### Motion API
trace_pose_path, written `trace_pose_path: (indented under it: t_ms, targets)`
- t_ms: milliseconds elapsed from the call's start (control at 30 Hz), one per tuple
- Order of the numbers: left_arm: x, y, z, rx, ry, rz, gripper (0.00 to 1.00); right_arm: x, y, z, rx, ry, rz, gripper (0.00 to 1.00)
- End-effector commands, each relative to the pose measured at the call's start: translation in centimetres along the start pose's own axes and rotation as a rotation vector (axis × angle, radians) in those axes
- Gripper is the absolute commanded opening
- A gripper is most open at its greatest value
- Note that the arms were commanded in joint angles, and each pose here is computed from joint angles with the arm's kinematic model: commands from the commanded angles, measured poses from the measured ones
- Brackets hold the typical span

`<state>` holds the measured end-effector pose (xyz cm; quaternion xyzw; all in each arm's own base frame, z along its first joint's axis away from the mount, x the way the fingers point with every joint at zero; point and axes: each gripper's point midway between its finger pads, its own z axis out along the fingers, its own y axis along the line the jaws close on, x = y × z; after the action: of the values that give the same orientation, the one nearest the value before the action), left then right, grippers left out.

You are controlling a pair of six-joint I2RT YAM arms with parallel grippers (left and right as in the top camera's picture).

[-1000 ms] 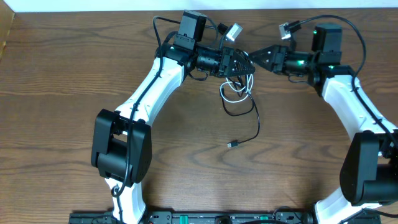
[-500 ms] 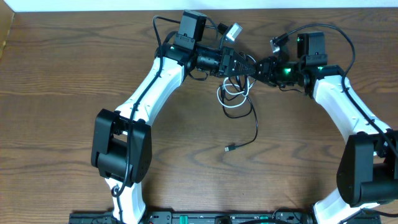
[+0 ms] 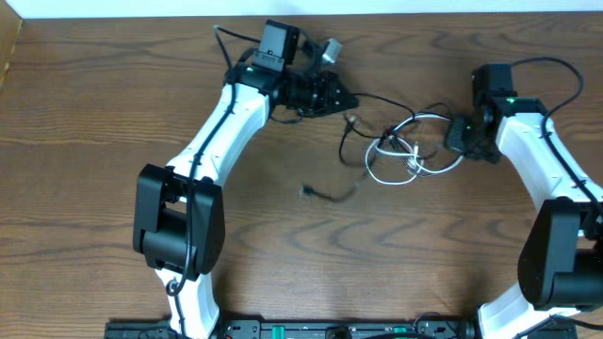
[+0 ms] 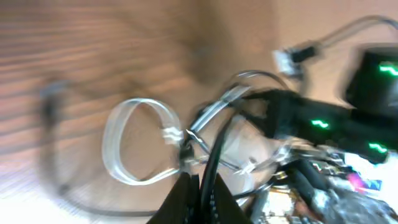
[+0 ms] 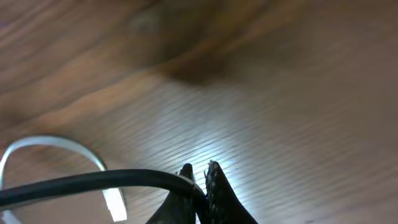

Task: Untangle cables

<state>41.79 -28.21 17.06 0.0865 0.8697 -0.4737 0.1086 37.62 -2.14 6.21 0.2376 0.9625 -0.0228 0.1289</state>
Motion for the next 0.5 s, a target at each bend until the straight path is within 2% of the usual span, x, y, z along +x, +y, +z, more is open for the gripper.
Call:
trace_pose_path:
  t_ms: [0, 167, 233, 400, 467]
  targets:
    - [-1.8, 5.2, -3.1, -0.257, -0.099, 0.018, 0.07, -1.8, -4.8, -0.2, 0.186, -0.067, 0.042, 0.01]
    - [-0.9, 6.9, -4.3, -0.305, -0.059, 0.042, 0.07, -1.9, -6.0, -0.1, 0.193, -0.047, 0.007, 0.01]
    - [-0.7, 7.0, -4.4, -0.311, -0.048, 0.077, 0.08, -1.5, -5.2, 0.1, 0.145, -0.021, -0.058, 0.01]
    - [-0.5, 10.1, -5.7, -0.501, -0.05, 0.061, 0.07, 0.0, -2.2, -0.1, -0.037, 0.057, -0.143, 0.01]
    - [-0.1, 10.5, -5.9, -0.523, -0.026, 0.1, 0.07, -0.2, -2.0, -0.8, -0.052, 0.055, -0.142, 0.01]
